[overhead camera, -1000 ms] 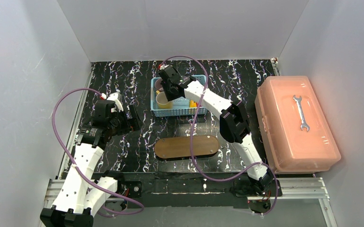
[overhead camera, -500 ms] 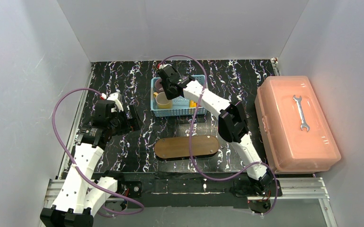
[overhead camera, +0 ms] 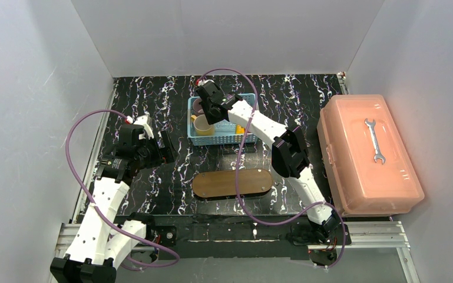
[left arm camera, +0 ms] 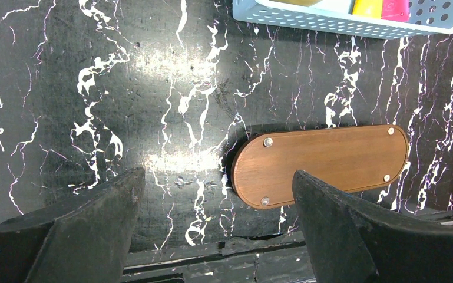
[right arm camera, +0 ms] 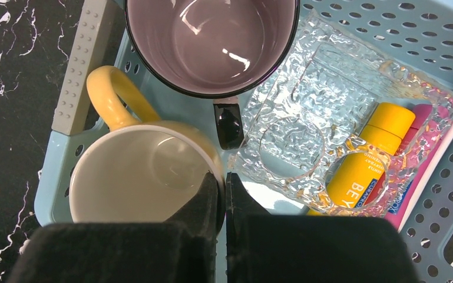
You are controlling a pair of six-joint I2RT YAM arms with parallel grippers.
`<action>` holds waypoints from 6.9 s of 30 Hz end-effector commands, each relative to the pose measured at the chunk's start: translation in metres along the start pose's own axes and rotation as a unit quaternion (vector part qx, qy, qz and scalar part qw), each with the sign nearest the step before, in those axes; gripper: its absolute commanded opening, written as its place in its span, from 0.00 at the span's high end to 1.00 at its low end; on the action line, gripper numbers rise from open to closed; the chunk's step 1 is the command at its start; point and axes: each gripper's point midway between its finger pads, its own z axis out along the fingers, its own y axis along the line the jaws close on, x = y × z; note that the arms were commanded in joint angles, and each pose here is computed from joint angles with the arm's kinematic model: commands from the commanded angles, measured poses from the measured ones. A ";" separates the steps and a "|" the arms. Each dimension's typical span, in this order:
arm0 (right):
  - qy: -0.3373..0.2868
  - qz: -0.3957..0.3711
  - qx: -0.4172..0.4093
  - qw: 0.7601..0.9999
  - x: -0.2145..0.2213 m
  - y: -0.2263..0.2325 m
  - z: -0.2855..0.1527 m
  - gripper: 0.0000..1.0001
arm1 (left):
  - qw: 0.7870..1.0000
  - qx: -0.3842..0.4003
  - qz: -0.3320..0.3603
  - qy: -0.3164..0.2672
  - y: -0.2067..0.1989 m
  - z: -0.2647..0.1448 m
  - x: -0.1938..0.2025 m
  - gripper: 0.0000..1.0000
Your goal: Prepare toiletry sets of a toothbrush and toothpaste on the tray
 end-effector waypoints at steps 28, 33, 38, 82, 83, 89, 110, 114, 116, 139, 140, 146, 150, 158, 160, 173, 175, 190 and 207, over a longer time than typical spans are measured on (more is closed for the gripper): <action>-0.147 0.017 -0.053 0.988 -0.059 -0.009 -0.141 0.99 | 0.999 -0.042 0.001 0.006 0.015 0.002 0.003 0.05; -0.152 -0.014 -0.098 0.983 -0.047 0.001 -0.161 0.99 | 0.999 -0.044 0.001 0.005 0.015 0.001 0.003 0.05; -0.140 -0.051 -0.125 0.981 -0.027 0.010 -0.172 0.99 | 0.999 -0.046 -0.001 0.009 0.016 0.003 0.003 0.04; -0.110 -0.275 -0.311 0.903 0.086 0.128 -0.179 0.99 | 0.999 -0.046 -0.010 0.010 0.016 0.003 0.005 0.02; -0.108 -0.276 -0.311 0.903 0.087 0.129 -0.178 0.99 | 0.999 -0.046 -0.010 0.010 0.016 0.003 0.005 0.02; -0.102 -0.278 -0.306 0.905 0.091 0.131 -0.172 0.99 | 0.999 -0.045 -0.008 0.008 0.016 0.003 0.004 0.02; -0.092 -0.279 -0.291 0.910 0.097 0.134 -0.155 0.99 | 0.999 -0.044 -0.009 0.007 0.015 0.002 0.004 0.02; -0.094 -0.278 -0.287 0.912 0.096 0.133 -0.153 0.99 | 0.999 -0.044 -0.008 0.007 0.015 0.002 0.004 0.02; -0.095 -0.277 -0.282 0.913 0.095 0.132 -0.152 0.99 | 0.999 -0.043 -0.008 0.008 0.015 0.002 0.004 0.02; -0.136 -0.239 -0.161 0.948 0.017 0.106 -0.176 0.55 | 0.999 -0.042 -0.009 -0.001 0.015 -0.001 0.003 0.02; -0.139 -0.238 -0.152 0.949 0.011 0.105 -0.175 0.55 | 0.999 -0.042 -0.009 -0.001 0.015 -0.001 0.002 0.02; -0.152 -0.223 -0.124 0.955 -0.017 0.099 -0.167 0.55 | 0.999 -0.042 -0.009 -0.001 0.015 -0.001 0.003 0.02; -0.150 -0.215 -0.102 0.960 -0.031 0.089 -0.151 0.55 | 0.999 -0.040 -0.009 0.001 0.014 -0.001 0.003 0.02; -0.147 -0.192 -0.080 0.967 -0.056 0.067 -0.118 0.55 | 0.999 -0.038 -0.009 0.002 0.013 -0.001 0.003 0.02; -0.145 -0.186 -0.077 0.969 -0.059 0.063 -0.107 0.54 | 0.999 -0.038 -0.009 0.003 0.013 0.000 0.003 0.02; -0.170 -0.173 -0.076 0.967 -0.080 0.055 -0.052 0.53 | 0.999 -0.035 -0.009 0.011 0.012 0.002 0.005 0.02; -0.176 -0.175 -0.077 0.966 -0.082 0.055 -0.044 0.53 | 0.999 -0.035 -0.009 0.012 0.012 0.002 0.005 0.02; -0.200 -0.183 -0.068 0.960 -0.092 0.046 0.000 0.52 | 0.999 -0.039 -0.009 0.017 0.013 0.005 0.005 0.02; -0.205 -0.200 -0.066 0.956 -0.090 0.047 0.033 0.51 | 0.999 -0.040 -0.009 0.023 0.013 0.007 0.006 0.02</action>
